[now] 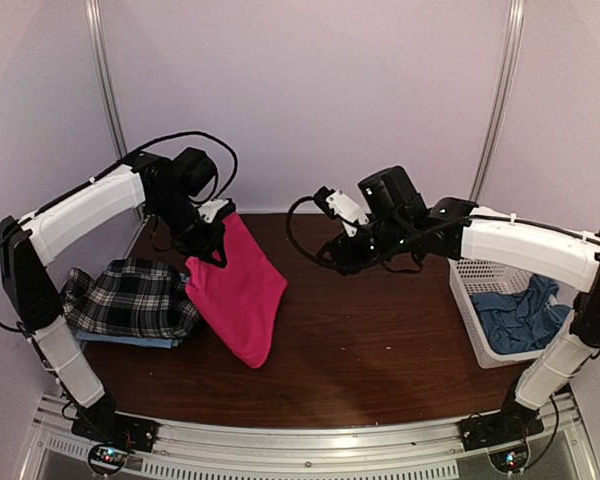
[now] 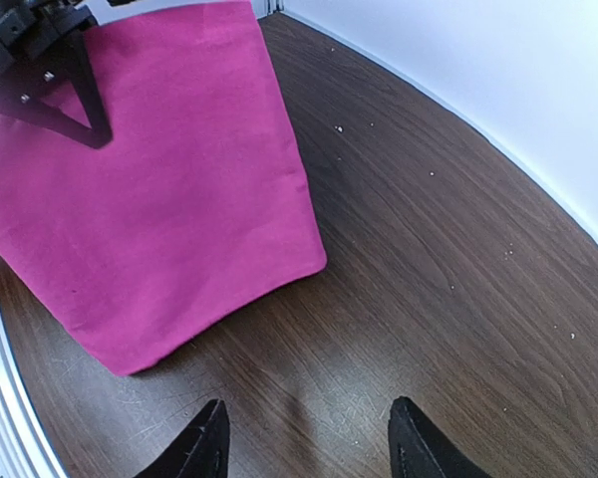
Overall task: Fold and stack the mixed laundry pile
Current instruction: Place the 1/2-rectangle-folded trousers in the bin.
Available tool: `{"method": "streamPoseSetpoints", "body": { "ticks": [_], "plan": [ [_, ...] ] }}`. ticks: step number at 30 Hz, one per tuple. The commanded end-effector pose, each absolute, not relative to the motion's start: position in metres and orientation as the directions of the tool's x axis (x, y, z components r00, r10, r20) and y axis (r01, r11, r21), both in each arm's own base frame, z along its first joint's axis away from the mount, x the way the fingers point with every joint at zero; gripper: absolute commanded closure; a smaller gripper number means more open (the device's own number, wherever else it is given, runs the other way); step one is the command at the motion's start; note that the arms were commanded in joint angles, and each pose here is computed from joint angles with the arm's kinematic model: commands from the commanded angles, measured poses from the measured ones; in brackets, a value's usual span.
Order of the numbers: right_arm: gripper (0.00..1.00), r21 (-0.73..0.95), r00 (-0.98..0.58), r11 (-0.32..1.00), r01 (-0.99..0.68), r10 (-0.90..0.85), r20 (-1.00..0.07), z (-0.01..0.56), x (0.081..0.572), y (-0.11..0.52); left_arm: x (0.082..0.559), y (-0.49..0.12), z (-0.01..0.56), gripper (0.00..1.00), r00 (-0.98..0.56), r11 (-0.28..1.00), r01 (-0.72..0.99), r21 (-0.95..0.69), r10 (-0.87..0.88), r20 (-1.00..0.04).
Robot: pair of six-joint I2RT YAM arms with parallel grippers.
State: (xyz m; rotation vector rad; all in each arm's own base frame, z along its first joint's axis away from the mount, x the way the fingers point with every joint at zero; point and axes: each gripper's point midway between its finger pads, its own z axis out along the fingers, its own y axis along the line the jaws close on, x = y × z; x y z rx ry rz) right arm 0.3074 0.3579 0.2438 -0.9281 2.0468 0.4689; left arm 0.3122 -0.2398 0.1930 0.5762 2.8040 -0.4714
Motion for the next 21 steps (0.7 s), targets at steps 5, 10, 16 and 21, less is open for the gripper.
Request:
{"method": "streamPoseSetpoints", "body": {
  "ticks": [5, 10, 16, 21],
  "plan": [
    [0.47, 0.000, -0.378, 0.635, -0.773, -0.460, -0.804, 0.239, 0.312, 0.365, 0.290, -0.200, 0.270, 1.00, -0.846, 0.888, 0.415, -0.198, 0.296, -0.444],
    [0.48, -0.007, -0.375, 0.619, -0.785, -0.484, -0.790, 0.232, 0.314, 0.370, 0.285, -0.186, 0.294, 1.00, -0.841, 0.896, 0.388, -0.215, 0.249, -0.481],
    [0.49, -0.013, -0.370, 0.610, -0.793, -0.498, -0.785, 0.229, 0.317, 0.373, 0.276, -0.161, 0.320, 1.00, -0.826, 0.909, 0.357, -0.214, 0.200, -0.527],
    [0.50, -0.005, -0.375, 0.608, -0.794, -0.495, -0.783, 0.228, 0.319, 0.375, 0.274, -0.126, 0.325, 1.00, -0.832, 0.938, 0.301, -0.173, 0.169, -0.529]
  ]
}}
